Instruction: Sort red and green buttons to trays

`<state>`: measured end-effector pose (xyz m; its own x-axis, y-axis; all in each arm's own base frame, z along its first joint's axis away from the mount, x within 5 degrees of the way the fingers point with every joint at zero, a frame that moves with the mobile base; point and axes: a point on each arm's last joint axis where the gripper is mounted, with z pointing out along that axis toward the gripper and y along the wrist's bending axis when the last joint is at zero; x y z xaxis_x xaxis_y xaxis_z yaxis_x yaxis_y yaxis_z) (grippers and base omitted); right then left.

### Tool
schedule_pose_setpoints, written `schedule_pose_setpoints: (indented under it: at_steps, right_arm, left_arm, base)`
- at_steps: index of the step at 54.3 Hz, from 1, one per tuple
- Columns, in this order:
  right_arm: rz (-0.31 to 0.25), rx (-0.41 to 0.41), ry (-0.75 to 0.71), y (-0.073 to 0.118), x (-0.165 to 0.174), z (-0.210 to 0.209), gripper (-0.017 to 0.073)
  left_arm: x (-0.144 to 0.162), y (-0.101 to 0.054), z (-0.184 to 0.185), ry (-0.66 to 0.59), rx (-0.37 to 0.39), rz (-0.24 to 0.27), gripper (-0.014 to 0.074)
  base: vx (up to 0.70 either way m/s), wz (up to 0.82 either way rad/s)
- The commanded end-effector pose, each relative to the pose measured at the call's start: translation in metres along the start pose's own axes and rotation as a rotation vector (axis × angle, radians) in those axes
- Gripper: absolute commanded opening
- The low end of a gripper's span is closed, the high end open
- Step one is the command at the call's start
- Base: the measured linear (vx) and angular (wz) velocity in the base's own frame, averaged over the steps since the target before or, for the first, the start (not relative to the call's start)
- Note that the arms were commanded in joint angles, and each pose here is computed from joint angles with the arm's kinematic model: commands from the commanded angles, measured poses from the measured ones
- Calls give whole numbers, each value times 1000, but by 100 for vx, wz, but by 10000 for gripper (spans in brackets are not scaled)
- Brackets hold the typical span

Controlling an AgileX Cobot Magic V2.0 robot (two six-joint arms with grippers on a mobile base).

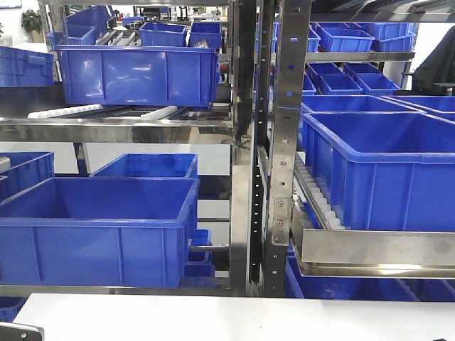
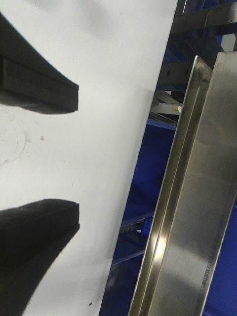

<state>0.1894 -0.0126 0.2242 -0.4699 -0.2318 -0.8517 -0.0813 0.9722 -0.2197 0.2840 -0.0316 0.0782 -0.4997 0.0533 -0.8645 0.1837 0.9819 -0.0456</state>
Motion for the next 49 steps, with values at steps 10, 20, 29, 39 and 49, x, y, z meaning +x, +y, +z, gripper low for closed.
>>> schedule_pose_setpoints:
  at_steps: [10,20,29,39,49]
  right_arm:
    - [-34,-121,-253,18,-32,0,456]
    - [-112,-333,-175,66,-23,17,456]
    - [-112,-445,-115,96,-13,28,456]
    - [-81,-507,-109,112,-7,40,457]
    - [-47,-571,-83,132,10,72,540]
  left_arm:
    - [-25,2,-2,-173,-20,-23,427]
    - [-25,5,-3,-178,-55,-50,160]
    - [-25,5,-3,-172,-55,-50,-9]
    - [-23,5,-3,-155,-56,-51,-7]
    - [-23,5,-3,-155,-56,-51,-6]
  base:
    - [0,0]
    - [0,0]
    - [0,0]
    - [0,0]
    - [0,0]
